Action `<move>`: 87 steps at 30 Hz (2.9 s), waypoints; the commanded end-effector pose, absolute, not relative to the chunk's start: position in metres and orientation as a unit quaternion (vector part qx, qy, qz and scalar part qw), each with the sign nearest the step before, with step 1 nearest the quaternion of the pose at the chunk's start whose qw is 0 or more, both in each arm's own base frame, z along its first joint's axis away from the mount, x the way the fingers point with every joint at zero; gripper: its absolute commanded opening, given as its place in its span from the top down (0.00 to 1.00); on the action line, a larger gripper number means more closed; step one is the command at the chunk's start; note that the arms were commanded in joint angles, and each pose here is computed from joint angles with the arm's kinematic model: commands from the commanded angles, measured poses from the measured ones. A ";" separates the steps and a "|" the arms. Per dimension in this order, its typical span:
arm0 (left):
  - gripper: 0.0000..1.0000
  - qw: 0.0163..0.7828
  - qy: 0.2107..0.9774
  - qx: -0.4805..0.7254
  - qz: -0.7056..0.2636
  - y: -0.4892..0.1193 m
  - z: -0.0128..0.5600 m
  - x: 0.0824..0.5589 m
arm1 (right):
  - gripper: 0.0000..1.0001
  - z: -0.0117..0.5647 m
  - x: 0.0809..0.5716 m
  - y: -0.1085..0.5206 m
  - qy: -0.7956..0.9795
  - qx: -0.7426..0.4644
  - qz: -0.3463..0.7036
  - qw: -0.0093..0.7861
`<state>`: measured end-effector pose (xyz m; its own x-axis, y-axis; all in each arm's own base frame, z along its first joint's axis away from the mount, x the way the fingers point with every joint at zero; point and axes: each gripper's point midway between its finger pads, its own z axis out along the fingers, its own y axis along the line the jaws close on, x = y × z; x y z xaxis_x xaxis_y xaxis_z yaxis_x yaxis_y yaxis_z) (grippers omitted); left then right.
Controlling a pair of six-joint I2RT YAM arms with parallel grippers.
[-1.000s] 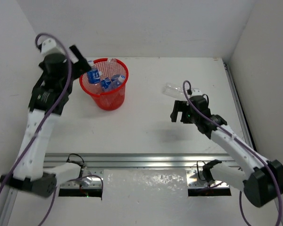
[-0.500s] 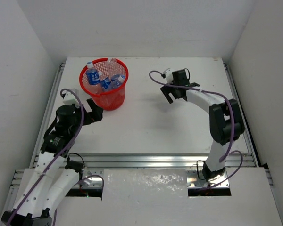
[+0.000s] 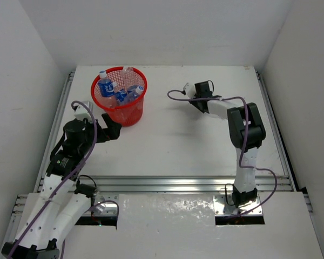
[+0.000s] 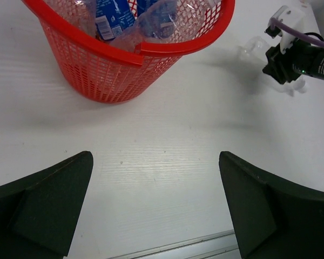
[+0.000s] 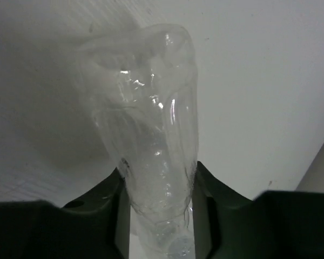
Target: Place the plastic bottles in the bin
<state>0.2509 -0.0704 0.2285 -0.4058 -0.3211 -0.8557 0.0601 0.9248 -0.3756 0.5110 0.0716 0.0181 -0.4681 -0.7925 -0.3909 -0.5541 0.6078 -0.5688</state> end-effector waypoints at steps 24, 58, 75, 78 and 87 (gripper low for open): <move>0.00 0.463 0.665 0.183 -0.556 -0.275 0.315 0.185 | 1.00 0.285 0.134 0.306 0.526 -0.334 0.718 0.310; 1.00 0.626 0.727 -0.271 0.082 -0.011 0.382 0.420 | 0.01 0.160 0.167 0.207 0.741 -0.197 0.428 0.478; 0.03 0.610 0.756 -0.232 0.046 -0.052 0.356 0.397 | 0.01 0.153 0.162 0.204 0.745 -0.205 0.424 0.473; 0.00 0.621 0.750 -0.228 0.027 -0.050 0.377 0.380 | 0.01 0.155 0.171 0.194 0.766 -0.183 0.392 0.476; 0.00 0.621 0.759 -0.195 -0.021 -0.027 0.356 0.282 | 0.01 0.192 0.198 0.102 0.833 -0.062 0.160 0.526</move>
